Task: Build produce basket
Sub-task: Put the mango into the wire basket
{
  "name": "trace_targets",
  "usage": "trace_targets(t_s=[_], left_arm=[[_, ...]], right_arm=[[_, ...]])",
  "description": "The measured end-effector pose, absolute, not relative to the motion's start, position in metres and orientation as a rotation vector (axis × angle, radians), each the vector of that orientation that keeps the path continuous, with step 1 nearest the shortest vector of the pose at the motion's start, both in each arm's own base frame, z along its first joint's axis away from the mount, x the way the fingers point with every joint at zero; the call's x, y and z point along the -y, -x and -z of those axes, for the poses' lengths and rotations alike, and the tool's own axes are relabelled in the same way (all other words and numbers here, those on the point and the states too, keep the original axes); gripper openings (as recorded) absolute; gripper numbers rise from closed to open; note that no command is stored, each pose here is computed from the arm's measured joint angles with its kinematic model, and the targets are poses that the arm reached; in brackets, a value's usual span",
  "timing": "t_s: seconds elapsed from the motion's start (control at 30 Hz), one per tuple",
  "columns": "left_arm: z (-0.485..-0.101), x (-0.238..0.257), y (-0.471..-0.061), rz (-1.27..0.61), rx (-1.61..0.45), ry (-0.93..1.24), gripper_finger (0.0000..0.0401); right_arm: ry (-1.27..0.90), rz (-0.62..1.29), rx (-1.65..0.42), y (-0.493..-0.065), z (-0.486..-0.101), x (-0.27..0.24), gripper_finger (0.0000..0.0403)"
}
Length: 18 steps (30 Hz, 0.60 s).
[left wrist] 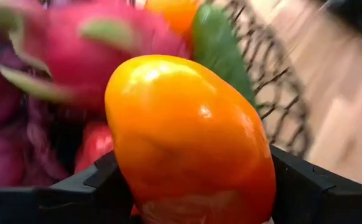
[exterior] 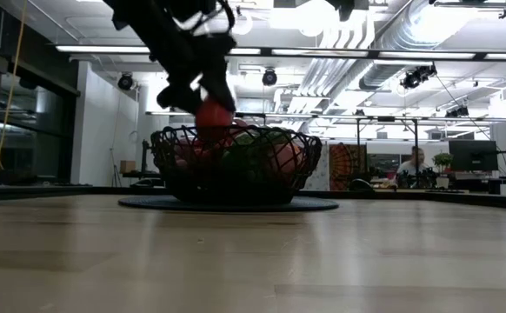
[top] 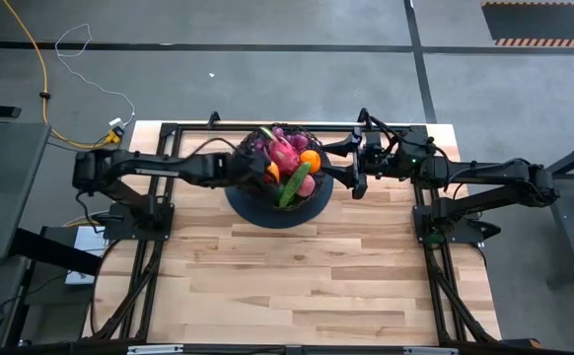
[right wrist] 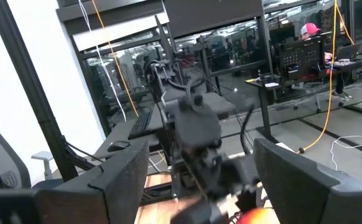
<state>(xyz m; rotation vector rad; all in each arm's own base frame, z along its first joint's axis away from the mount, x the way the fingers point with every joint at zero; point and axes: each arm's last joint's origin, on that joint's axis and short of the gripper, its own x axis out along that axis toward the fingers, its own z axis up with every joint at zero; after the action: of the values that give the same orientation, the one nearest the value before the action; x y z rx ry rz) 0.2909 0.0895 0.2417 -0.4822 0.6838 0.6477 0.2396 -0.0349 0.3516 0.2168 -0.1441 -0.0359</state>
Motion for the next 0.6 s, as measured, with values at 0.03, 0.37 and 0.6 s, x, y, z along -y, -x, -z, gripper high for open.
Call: trace_targets(t_s=[0.03,0.37,0.6], left_arm=[[-0.237,-0.089,-0.292,-0.661,-0.708,0.481,0.0269],[-0.221,-0.086,-0.298,-0.646,-0.791,0.429,0.0269],[-0.225,-0.086,-0.299,-0.611,-0.779,0.401,0.0298]], right_arm=[[-0.217,0.036,0.144,-0.24,-0.352,0.035,0.0279],[-0.216,0.036,0.145,-0.24,-0.352,0.035,0.0279],[-0.216,0.036,0.145,-0.24,-0.352,0.035,0.0279]])
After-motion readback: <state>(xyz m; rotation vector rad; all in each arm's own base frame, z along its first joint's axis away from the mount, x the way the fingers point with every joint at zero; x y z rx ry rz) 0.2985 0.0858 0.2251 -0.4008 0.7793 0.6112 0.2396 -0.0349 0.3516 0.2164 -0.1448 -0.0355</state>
